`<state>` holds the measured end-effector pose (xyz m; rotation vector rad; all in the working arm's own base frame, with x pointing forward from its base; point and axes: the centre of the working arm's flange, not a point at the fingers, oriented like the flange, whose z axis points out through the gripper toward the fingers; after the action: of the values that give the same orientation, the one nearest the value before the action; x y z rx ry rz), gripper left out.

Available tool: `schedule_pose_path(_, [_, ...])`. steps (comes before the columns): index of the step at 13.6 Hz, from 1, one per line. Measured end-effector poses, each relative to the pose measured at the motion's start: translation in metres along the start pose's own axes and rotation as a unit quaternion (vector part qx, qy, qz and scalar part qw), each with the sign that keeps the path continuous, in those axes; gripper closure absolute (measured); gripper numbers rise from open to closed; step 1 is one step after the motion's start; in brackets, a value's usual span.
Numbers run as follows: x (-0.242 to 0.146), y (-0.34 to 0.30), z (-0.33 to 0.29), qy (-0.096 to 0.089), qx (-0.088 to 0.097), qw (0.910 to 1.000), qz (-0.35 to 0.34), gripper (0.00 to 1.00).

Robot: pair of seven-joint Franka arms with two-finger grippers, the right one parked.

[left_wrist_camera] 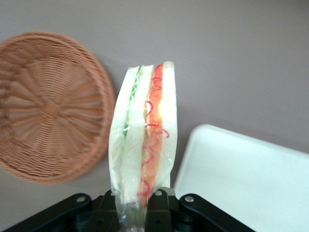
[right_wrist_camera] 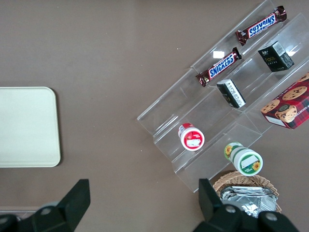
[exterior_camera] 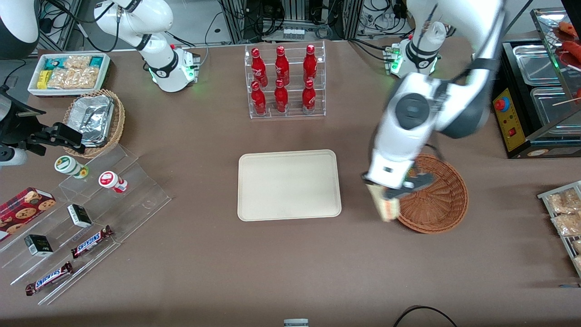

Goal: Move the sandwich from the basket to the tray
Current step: 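Lift the sandwich and carry it over the cream tray, then lower the sandwich onto the tray and open the left gripper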

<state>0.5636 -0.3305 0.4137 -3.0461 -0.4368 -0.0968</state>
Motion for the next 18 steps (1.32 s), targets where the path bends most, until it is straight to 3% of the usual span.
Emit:
schedule_pose_path(7, [-0.085,0.140,0.073,-0.012,0.006,0.9948,0.101,0.84])
schedule_pose_path(11, [-0.103,0.173,0.113,0.001,-0.021,0.9951,0.097,0.84])
schedule_pose_path(18, [-0.139,0.195,0.153,-0.004,-0.021,0.9940,0.107,0.84])
